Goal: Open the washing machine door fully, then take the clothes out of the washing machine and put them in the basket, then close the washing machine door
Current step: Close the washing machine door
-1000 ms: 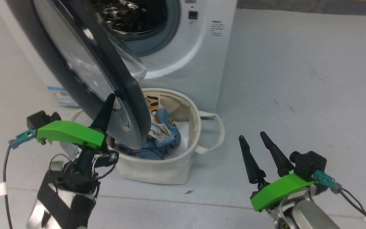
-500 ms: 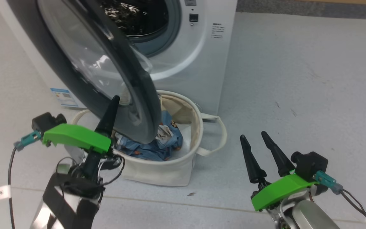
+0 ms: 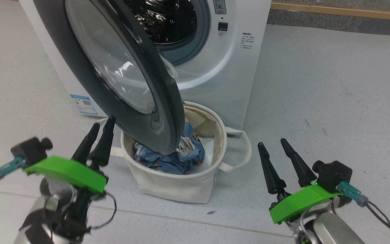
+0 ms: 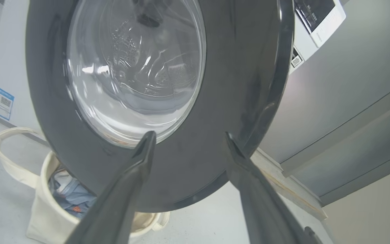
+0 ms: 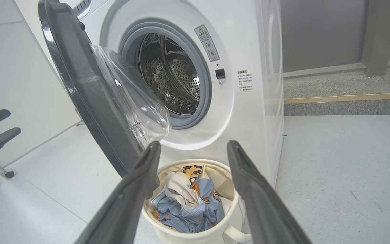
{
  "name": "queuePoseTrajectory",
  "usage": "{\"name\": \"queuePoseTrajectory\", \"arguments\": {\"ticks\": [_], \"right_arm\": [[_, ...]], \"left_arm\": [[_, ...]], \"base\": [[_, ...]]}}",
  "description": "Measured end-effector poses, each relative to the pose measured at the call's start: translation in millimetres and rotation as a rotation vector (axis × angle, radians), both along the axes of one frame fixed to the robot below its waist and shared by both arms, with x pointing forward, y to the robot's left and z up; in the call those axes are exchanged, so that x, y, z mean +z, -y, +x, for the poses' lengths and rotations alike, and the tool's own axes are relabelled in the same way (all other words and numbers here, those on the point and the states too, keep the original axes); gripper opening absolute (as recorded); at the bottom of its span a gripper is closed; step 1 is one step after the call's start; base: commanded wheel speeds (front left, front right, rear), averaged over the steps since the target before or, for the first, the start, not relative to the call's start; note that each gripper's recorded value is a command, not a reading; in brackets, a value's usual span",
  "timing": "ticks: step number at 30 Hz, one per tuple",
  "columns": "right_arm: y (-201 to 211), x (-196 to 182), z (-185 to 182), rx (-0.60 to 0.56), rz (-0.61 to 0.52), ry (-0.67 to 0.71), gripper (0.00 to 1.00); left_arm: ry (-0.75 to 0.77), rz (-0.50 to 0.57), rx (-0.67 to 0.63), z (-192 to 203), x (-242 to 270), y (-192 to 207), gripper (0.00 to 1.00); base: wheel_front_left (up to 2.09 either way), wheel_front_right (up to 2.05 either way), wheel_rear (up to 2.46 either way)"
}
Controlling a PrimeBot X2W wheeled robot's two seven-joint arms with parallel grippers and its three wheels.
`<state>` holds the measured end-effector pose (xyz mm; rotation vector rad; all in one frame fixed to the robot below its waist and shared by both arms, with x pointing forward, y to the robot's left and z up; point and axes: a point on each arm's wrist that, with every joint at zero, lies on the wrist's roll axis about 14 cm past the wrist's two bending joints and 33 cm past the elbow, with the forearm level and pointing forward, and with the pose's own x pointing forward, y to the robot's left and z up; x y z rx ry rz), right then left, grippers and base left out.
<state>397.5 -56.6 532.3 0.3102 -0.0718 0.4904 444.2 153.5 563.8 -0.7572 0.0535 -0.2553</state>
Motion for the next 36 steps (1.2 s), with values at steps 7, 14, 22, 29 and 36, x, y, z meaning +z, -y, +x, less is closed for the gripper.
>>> {"name": "queuePoseTrajectory", "arguments": {"ticks": [7,14,22,29,36], "right_arm": [[-1.6,6.3,-0.9,0.007,-0.002,0.02,1.0],[-1.8,12.9,-1.3,0.014,-0.006,0.044,1.0],[-2.9,6.4,-3.1,0.021,-0.009,0.028,1.0],[-5.4,4.2,0.5,0.027,-0.01,0.025,1.0],[-8.8,1.7,1.9,0.037,-0.009,0.018,1.0]], "left_arm": [[0.102,0.335,0.047,-25.0,-9.3,-26.0,1.0],[0.194,0.576,0.058,-44.9,-20.1,-26.8,1.0],[0.191,0.626,0.081,-57.1,-31.5,-30.3,1.0],[0.18,0.624,0.088,-56.8,-35.1,-33.5,1.0],[0.173,0.622,0.095,-57.1,-37.3,-35.4,1.0]], "base": [[0.0,0.0,0.0],[0.0,0.0,0.0],[0.0,0.0,0.0],[0.0,0.0,0.0],[0.0,0.0,0.0]]}}
